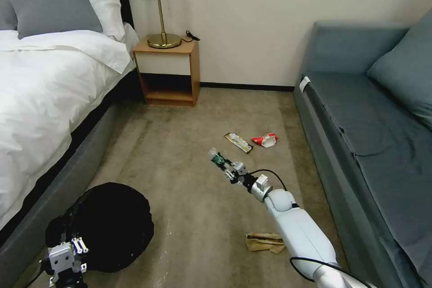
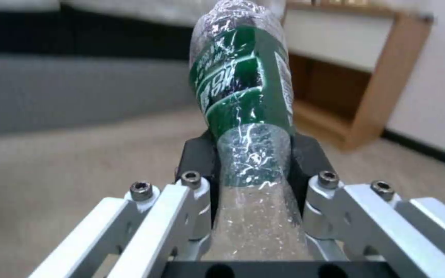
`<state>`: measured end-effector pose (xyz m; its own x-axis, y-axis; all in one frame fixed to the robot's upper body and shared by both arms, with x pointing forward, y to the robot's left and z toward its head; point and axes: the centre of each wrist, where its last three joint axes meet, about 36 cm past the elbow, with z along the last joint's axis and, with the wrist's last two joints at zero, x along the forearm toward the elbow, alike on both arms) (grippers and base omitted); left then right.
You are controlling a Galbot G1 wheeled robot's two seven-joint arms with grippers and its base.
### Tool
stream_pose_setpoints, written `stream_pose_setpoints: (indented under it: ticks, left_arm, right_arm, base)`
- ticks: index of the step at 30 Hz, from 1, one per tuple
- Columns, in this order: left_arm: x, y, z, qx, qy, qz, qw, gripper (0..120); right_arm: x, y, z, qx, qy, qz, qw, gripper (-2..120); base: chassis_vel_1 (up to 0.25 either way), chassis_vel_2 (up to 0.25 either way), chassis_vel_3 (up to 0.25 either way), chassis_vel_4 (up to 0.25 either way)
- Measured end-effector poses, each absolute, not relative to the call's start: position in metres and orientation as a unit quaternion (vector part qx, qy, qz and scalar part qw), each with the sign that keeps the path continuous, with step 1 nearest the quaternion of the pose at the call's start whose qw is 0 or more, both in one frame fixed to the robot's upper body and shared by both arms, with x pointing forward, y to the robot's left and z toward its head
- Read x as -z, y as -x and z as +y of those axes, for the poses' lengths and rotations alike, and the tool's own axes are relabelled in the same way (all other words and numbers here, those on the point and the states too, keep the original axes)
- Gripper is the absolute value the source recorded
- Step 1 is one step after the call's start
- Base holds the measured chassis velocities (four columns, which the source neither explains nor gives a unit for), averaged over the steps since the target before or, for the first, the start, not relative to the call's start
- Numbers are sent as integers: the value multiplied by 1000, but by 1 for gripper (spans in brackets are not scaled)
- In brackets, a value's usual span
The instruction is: Pick up the trash bin, then pick up the garbage on the floor and place it into the trash bin.
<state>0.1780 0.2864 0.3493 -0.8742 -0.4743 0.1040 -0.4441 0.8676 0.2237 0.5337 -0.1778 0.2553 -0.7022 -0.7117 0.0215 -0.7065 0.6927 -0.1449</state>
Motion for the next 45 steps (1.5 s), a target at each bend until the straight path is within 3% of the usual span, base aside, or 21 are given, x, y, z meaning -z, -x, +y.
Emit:
stream_pose_setpoints:
  ticks: [8, 17, 20, 27, 45]
  left_arm:
    - [-331, -177, 282, 97, -231, -965, 80, 6]
    - [-334, -183, 281, 93, -231, -966, 71, 6]
    - [-345, -190, 270, 81, -224, -969, 64, 6]
    - [-357, -198, 251, 66, -210, -974, 58, 6]
    - [-361, -194, 240, 59, -203, -976, 56, 6]
  right_arm:
    - [-322, -495, -81, -15, 408, 908, 91, 21]
    - [-347, -429, -7, -120, 454, 880, 76, 21]
    - [-342, -394, 24, -136, 483, 863, 60, 21]
    - [-317, -367, 53, -115, 508, 853, 43, 21]
    - [-259, -370, 46, -63, 498, 864, 32, 21]
  base:
    - [0, 0, 0, 0]
    - [0, 0, 0, 0]
    - [0, 0, 0, 0]
    - [0, 0, 0, 0]
    - [0, 0, 0, 0]
